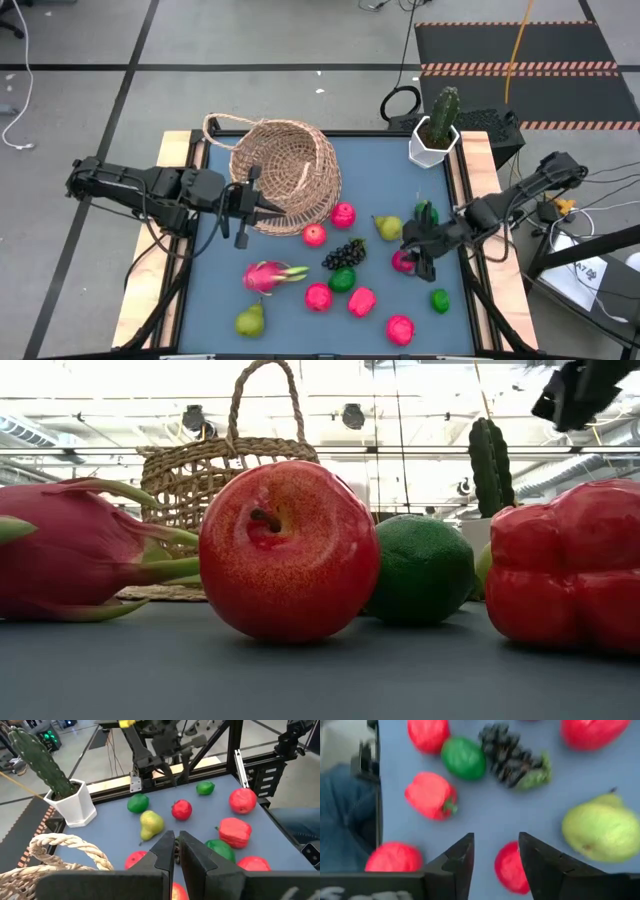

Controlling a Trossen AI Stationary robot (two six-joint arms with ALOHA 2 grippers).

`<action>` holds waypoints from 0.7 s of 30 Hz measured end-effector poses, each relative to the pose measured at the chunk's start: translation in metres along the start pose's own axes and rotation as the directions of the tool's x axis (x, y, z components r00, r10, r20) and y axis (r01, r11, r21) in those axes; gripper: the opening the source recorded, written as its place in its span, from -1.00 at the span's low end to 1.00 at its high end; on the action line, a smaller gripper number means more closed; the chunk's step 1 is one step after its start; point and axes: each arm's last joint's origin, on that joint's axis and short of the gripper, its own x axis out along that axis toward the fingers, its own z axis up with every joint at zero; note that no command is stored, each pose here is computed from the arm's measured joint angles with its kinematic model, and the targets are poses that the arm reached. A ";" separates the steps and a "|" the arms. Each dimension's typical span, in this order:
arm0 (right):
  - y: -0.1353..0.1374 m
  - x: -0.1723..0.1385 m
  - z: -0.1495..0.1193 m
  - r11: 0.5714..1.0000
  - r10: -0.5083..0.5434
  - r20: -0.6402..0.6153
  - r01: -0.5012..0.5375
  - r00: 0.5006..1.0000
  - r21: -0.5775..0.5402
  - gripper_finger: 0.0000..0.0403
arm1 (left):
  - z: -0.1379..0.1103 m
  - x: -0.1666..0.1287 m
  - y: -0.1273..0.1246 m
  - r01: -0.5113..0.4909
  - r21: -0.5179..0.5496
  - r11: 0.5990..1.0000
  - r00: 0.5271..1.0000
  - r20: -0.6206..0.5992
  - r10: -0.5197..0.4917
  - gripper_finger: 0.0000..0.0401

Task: Build produce basket
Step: Put the red tomato into the basket

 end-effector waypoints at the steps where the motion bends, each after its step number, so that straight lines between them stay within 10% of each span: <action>1: 0.001 0.003 -0.001 1.000 -0.009 -0.019 0.009 1.000 -0.009 -0.21 | 0.000 0.000 0.000 0.001 -0.004 1.000 1.000 0.000 -0.001 -0.85; 21: 0.010 0.058 -0.010 0.927 -0.192 -0.222 0.102 0.956 -0.360 0.63 | 0.000 0.025 -0.004 0.004 -0.015 1.000 1.000 0.005 -0.004 -0.85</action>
